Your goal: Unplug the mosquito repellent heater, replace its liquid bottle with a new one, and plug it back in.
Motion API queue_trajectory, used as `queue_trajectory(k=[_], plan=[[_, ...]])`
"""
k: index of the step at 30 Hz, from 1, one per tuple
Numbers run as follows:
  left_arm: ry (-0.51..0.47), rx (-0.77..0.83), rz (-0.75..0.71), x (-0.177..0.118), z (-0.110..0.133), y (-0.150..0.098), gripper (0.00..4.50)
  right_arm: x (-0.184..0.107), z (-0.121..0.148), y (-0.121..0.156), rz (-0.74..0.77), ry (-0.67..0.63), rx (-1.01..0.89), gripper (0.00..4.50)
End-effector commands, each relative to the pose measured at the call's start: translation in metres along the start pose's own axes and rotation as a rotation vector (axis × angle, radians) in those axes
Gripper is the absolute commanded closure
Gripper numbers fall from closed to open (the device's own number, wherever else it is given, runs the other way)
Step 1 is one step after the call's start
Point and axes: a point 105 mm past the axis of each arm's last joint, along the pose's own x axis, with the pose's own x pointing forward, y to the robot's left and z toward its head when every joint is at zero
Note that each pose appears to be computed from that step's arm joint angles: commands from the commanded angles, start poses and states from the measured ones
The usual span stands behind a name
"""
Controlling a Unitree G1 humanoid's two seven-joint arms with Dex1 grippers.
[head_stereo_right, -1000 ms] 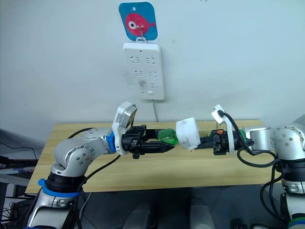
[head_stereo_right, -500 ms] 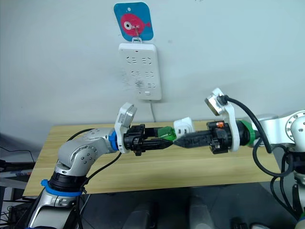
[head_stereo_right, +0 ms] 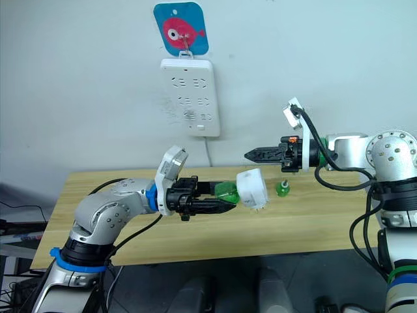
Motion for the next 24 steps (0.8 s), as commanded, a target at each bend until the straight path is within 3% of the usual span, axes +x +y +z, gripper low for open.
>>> queue_trajectory(k=[1, 5, 12, 24], plan=[[-0.028, 0.030, -0.034, 0.001, 0.010, -0.009, 2.28, -0.001, -0.011, 0.000, 0.028, 0.027, -0.017, 4.45], [-0.049, 0.021, -0.017, 0.000, 0.014, -0.008, 2.28, -0.003, -0.036, -0.005, 0.028, 0.079, 0.023, 4.45], [-0.075, 0.021, 0.077, -0.005, 0.017, 0.008, 2.28, -0.009, -0.069, 0.014, 0.109, 0.162, 0.071, 4.45], [0.037, 0.037, 0.044, -0.001, -0.004, 0.008, 2.28, -0.008, -0.059, 0.031, 0.204, 0.092, 0.135, 4.45]])
